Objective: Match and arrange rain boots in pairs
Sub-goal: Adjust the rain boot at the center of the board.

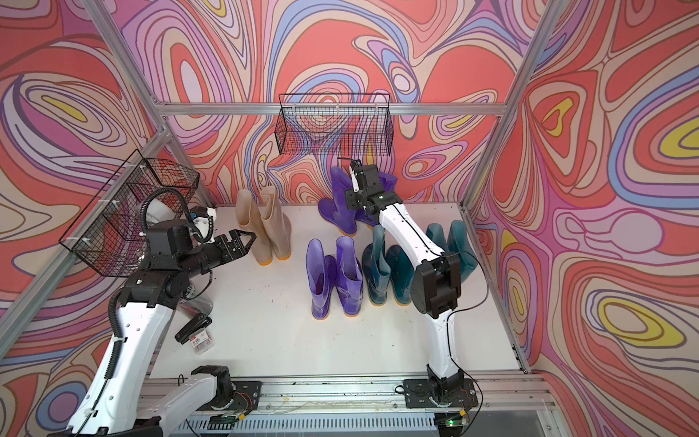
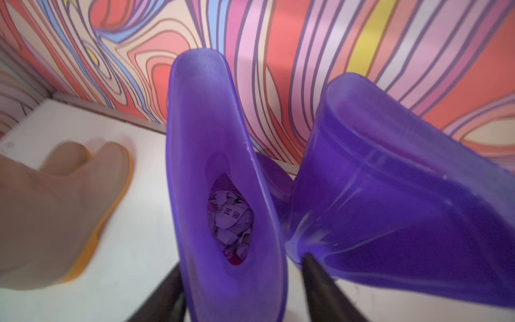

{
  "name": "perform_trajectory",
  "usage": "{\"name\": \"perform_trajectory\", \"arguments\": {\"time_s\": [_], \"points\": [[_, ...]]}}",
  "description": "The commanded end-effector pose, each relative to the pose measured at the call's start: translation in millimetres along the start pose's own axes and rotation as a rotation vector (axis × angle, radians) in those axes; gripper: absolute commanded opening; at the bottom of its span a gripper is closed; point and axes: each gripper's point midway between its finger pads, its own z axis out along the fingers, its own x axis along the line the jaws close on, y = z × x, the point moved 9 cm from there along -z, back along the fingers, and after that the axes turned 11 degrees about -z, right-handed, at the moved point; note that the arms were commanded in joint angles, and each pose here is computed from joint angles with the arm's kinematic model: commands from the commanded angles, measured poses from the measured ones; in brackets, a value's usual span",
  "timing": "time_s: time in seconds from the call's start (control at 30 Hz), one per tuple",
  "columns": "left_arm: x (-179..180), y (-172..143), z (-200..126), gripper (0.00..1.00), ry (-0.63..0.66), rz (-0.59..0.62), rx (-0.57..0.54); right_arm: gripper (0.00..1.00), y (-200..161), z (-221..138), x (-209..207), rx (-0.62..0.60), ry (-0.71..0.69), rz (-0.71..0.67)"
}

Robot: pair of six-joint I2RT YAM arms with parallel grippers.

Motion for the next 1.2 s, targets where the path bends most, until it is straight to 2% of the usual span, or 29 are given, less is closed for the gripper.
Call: {"name": "perform_trajectory", "arguments": {"time_s": [0.0, 0.03, 0.1, 0.2, 0.37, 0.5, 0.77, 0.97, 1.17], "points": [[-1, 2, -9, 0.9, 0.011, 0.044, -0.07, 0.39, -2, 11, 9, 0.01, 0.066, 0.015], [0, 1, -9, 0.9, 0.009, 0.046, -0.072, 0.33, 0, 12, 10, 0.004, 0.079, 0.023], [0, -1, -11, 0.9, 0.0, 0.047, -0.073, 0.15, 6, 8, 14, -0.016, 0.095, 0.041], [2, -3, -13, 0.91, 0.003, 0.059, -0.078, 0.0, 19, -4, 24, -0.066, 0.102, 0.071], [-1, -3, -13, 0.91, -0.015, 0.062, -0.069, 0.0, 48, -30, 58, -0.17, 0.137, 0.166], [-3, -3, -13, 0.91, -0.035, 0.051, -0.063, 0.0, 63, -26, 89, -0.183, 0.118, 0.212], [-5, -3, -16, 0.91, -0.046, 0.054, -0.067, 0.0, 63, -4, 108, -0.195, 0.144, 0.319], [-4, -4, -17, 0.91, -0.044, 0.055, -0.065, 0.0, 43, 15, 139, -0.117, 0.209, 0.275], [-5, -3, -16, 0.91, -0.047, 0.054, -0.064, 0.0, 50, 14, 146, -0.136, 0.293, 0.281]]}}
